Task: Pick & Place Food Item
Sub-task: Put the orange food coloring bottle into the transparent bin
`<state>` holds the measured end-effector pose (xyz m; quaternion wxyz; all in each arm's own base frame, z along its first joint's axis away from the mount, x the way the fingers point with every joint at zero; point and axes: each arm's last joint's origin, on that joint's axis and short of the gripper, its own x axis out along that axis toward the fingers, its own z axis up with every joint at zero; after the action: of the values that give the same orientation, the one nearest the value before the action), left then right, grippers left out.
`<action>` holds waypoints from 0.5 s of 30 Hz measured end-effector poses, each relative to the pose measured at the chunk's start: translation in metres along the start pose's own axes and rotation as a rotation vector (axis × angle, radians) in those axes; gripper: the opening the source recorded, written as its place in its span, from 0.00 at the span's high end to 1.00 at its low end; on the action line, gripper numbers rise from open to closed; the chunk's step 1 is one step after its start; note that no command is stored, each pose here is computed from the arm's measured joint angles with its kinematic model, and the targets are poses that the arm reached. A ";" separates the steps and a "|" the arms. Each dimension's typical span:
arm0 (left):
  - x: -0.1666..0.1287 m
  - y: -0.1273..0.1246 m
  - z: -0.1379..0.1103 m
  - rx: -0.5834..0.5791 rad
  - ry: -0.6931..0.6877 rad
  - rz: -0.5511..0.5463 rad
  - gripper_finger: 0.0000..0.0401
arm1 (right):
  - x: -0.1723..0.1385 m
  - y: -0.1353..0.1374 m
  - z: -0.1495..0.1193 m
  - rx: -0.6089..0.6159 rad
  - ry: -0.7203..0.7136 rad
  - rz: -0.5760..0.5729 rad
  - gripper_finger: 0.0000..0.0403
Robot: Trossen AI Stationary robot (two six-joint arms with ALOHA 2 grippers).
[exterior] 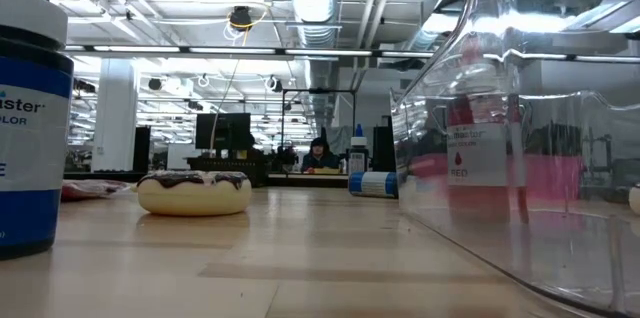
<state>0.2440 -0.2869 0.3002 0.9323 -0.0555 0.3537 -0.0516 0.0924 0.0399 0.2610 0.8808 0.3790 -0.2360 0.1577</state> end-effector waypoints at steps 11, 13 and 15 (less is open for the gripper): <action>-0.006 0.003 0.007 -0.006 -0.088 0.143 0.58 | 0.032 0.016 -0.021 0.144 0.278 0.010 0.67; -0.006 0.002 0.005 -0.014 -0.085 0.140 0.58 | 0.038 0.024 -0.029 0.188 0.429 -0.060 0.68; -0.007 0.002 0.003 -0.015 -0.085 0.148 0.58 | 0.043 0.032 -0.036 0.206 0.581 -0.170 0.68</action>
<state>0.2411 -0.2839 0.3067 0.9474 -0.0384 0.3171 0.0224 0.1251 0.0917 0.2815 0.8784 0.4236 0.0751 0.2084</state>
